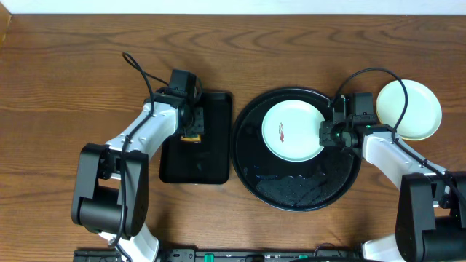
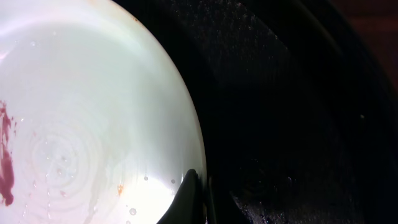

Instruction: Clean dirty plates on tray and stack at the side

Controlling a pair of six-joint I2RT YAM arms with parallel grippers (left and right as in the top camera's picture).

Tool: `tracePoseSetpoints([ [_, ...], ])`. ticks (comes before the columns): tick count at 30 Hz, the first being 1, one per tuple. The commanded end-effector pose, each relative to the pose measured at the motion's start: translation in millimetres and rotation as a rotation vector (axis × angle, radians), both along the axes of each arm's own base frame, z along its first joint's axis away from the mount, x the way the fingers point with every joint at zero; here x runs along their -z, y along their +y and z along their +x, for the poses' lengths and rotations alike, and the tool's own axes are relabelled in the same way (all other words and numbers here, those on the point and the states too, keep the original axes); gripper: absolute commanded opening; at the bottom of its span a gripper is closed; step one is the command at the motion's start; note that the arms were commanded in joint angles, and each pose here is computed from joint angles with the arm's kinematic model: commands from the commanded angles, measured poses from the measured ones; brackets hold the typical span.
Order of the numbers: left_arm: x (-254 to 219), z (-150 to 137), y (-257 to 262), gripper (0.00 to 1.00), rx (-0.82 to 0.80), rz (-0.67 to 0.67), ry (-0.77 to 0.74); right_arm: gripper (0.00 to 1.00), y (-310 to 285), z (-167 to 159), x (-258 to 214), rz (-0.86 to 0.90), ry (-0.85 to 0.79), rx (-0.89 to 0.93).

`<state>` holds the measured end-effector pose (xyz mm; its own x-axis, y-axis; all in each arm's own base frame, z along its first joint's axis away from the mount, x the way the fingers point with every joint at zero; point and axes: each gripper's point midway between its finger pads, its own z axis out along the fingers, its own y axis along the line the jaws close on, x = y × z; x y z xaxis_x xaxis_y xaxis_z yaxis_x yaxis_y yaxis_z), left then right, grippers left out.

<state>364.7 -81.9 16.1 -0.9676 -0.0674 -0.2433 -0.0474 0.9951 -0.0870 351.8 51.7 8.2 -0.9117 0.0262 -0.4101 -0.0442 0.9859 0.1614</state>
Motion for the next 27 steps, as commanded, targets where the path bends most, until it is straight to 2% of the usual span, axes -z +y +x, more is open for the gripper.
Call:
tracePoseSetpoints([
  [1,9,-3,4,0.55,-0.004,0.019,0.014,0.02,-3,-7,9,-0.013,0.032,0.005],
  [12,19,0,4,0.55,-0.004,0.019,0.011,0.02,-3,-7,9,-0.014,0.031,0.004],
  [14,19,1,4,0.48,-0.004,0.018,0.009,0.02,-3,-7,9,-0.013,0.031,0.004],
  [16,19,1,4,0.32,-0.004,0.018,0.009,0.01,-3,-7,9,-0.014,0.032,0.004],
  [18,19,1,4,0.08,-0.006,0.019,0.009,0.02,-3,-7,9,-0.013,0.032,0.004],
  [20,19,1,4,0.08,-0.006,0.018,0.009,0.01,-3,-7,9,-0.013,0.032,0.004],
  [21,19,1,4,0.13,-0.006,0.018,0.009,0.02,-3,-7,9,-0.014,0.032,0.004],
  [22,19,1,4,0.30,-0.006,0.018,0.009,0.01,-3,-7,9,-0.013,0.032,0.004],
  [23,19,1,4,0.41,-0.006,0.018,0.009,0.02,-3,-7,9,-0.013,0.032,0.004],
  [27,19,1,4,0.43,-0.006,0.018,0.009,0.01,-3,-7,9,-0.013,0.032,0.004],
])
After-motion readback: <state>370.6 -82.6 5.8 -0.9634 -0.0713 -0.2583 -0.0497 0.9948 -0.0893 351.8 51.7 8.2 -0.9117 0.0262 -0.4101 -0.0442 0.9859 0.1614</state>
